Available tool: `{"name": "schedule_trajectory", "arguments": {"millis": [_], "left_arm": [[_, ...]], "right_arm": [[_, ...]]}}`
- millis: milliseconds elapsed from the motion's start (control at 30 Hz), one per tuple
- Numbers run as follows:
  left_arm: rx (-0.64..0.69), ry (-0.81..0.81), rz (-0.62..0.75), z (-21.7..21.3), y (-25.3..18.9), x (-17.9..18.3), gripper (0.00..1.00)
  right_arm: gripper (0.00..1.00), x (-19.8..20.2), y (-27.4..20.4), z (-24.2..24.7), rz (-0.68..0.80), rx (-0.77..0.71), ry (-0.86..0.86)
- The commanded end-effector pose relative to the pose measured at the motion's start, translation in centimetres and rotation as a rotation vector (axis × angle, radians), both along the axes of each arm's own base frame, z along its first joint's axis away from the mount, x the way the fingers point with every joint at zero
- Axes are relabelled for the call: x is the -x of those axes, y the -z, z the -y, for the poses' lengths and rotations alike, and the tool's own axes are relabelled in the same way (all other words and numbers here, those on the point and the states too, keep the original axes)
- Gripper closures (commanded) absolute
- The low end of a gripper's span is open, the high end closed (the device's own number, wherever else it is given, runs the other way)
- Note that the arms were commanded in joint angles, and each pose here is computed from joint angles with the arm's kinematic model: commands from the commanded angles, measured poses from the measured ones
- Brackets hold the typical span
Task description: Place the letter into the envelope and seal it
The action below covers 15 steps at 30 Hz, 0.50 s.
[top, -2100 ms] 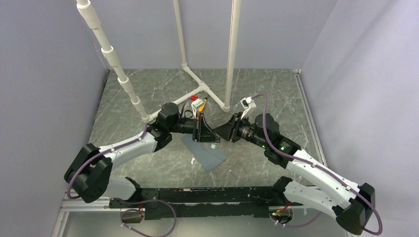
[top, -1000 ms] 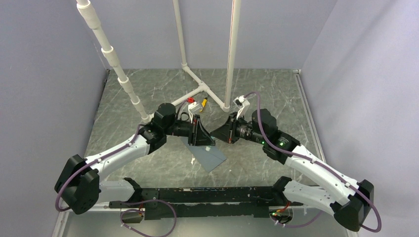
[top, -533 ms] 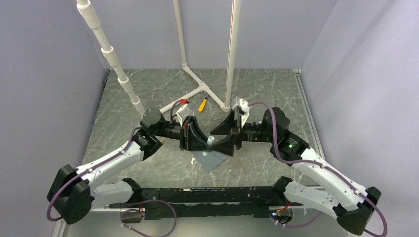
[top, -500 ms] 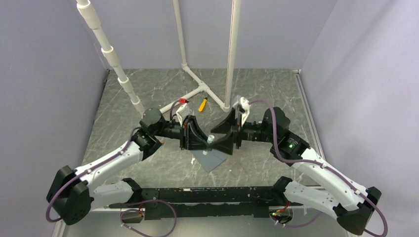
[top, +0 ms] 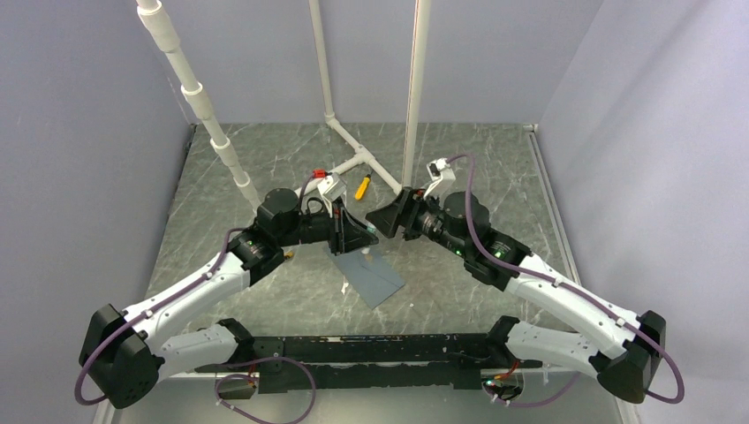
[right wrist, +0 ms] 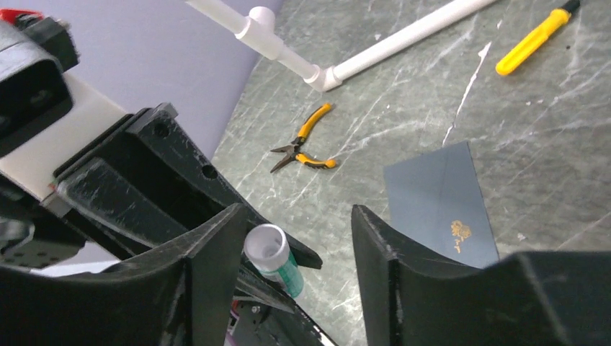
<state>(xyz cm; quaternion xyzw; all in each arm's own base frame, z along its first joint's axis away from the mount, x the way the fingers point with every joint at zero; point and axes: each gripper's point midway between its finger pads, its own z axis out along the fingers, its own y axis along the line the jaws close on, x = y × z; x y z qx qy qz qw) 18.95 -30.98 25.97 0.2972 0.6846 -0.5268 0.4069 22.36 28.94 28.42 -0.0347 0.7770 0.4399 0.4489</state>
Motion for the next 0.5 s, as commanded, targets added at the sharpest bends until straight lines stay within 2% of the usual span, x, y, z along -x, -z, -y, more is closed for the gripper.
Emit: {"name": "schedule_trajectory", "arguments": {"millis": [0, 133, 233, 300, 367, 467], "left_arm": [[0.003, -0.047, 0.055, 0.0, -1.4, -1.1, 0.98], [0.003, -0.073, 0.052, -0.2, -1.7, -1.4, 0.97], [0.001, -0.074, 0.049, -0.3, -1.8, -1.3, 0.98], [-0.002, -0.077, 0.040, -0.4, -1.8, -1.3, 0.98], [0.000, -0.077, 0.031, -0.4, -2.0, -1.2, 0.98], [0.007, -0.071, 0.021, -0.5, -2.3, -0.9, 0.98]], "right_arm": [[0.46, -1.4, -2.2, -0.9, 0.008, -0.033, 0.050], [0.53, -1.1, -1.6, -1.8, -0.012, -0.006, 0.021], [0.76, -0.9, -1.3, -1.8, -0.016, -0.003, 0.018], [0.81, -0.6, -1.3, -2.1, -0.018, -0.002, -0.008], [0.81, 0.0, -1.3, -2.4, -0.019, -0.003, -0.043], [0.62, 0.8, -1.3, -2.6, -0.021, -0.014, -0.086]]}}
